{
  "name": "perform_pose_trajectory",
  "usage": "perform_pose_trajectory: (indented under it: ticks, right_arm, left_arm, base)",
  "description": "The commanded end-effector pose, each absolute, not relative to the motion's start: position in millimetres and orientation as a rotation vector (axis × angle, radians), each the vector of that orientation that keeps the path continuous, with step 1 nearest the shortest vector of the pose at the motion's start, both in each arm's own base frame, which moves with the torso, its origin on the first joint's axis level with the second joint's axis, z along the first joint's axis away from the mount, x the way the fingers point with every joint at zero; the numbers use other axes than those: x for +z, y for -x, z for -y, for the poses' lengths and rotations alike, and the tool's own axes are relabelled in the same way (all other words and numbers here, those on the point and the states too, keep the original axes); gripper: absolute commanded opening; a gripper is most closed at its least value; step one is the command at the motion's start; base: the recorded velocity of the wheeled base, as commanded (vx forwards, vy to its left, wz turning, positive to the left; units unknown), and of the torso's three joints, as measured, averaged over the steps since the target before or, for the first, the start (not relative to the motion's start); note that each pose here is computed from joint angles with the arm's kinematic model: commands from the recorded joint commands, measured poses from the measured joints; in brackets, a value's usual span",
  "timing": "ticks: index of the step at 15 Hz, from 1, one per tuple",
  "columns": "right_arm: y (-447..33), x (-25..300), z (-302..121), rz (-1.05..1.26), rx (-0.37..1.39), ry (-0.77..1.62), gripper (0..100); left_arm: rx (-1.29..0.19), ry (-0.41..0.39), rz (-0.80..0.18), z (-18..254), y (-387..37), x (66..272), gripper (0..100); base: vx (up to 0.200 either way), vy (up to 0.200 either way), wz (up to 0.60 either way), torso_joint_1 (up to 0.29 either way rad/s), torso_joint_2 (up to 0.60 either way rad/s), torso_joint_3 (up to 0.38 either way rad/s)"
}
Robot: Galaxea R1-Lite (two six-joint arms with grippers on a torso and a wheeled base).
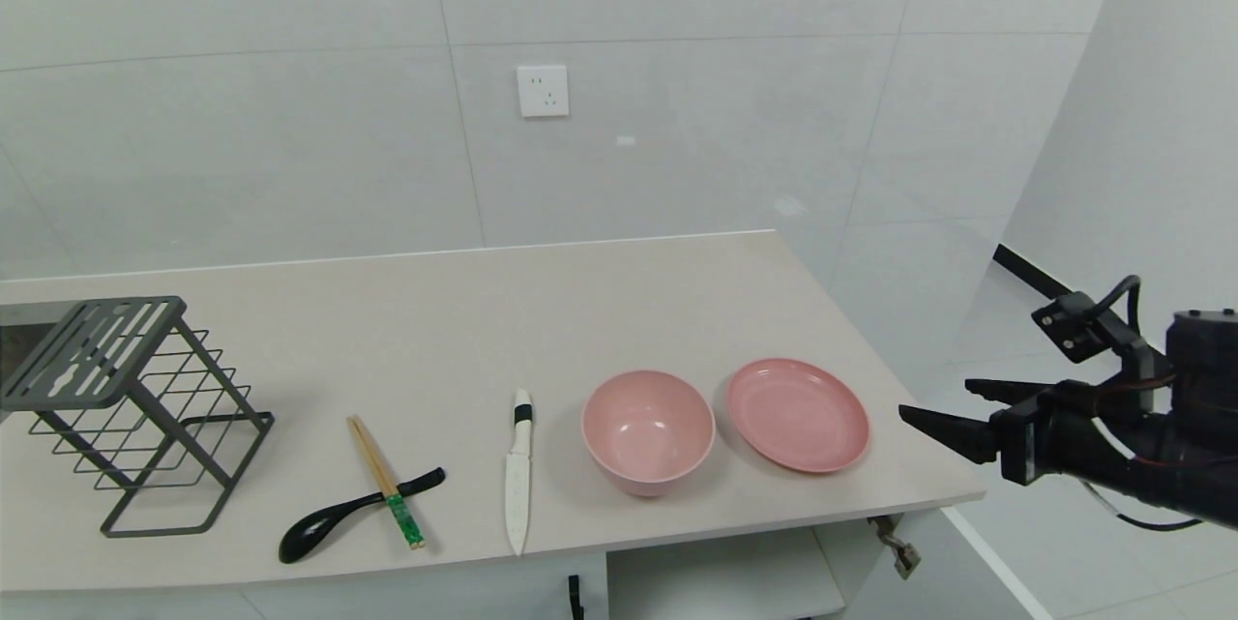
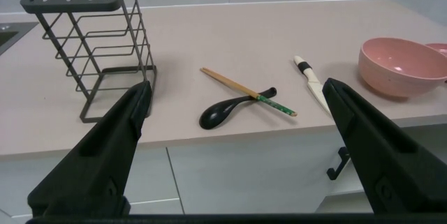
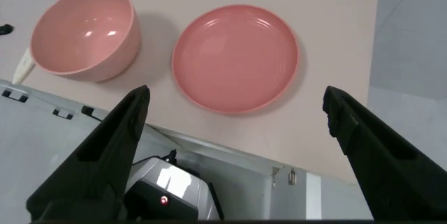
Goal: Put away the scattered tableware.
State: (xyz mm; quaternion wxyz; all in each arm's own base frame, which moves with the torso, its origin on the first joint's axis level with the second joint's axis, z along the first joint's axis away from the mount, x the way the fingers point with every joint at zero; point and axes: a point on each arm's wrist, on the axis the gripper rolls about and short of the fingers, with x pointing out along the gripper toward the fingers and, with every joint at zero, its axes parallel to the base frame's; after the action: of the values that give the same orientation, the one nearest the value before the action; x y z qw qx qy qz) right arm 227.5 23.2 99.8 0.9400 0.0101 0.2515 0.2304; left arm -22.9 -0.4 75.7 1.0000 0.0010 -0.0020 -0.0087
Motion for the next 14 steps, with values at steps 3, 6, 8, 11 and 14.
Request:
perform_pose_trajectory:
  ticks: [3, 6, 8, 11, 14]
  right_arm:
    - [-254.6, 78.7, -29.8, -0.559, 0.469, -0.016, 100]
    - [-265.1, 63.2, -29.7, -0.574, 0.455, -0.013, 100]
    - [-270.7, 58.2, -30.1, -0.586, 0.455, -0.014, 100]
    - [-280.9, 48.0, -31.3, -0.610, 0.454, -0.014, 100]
    - [-286.4, 41.4, -31.3, -0.623, 0.452, -0.018, 100]
  left_arm:
    - [-0.017, -0.002, 0.003, 0.4, 22.8, 75.8, 100]
    - [-0.015, 0.002, 0.003, 0.3, 22.8, 75.8, 100]
    - [-0.015, 0.002, 0.003, 0.3, 22.8, 75.8, 100]
    - [-0.015, 0.002, 0.003, 0.3, 22.8, 75.8, 100]
    - [-0.015, 0.002, 0.003, 0.3, 22.8, 75.8, 100]
  base:
    - [0.000, 0.000, 0.00, 0.000, 0.00, 0.000]
    - [0.000, 0.000, 0.00, 0.000, 0.00, 0.000]
    - [0.000, 0.000, 0.00, 0.000, 0.00, 0.000]
    - [0.000, 0.000, 0.00, 0.000, 0.00, 0.000]
    - [0.000, 0.000, 0.00, 0.000, 0.00, 0.000]
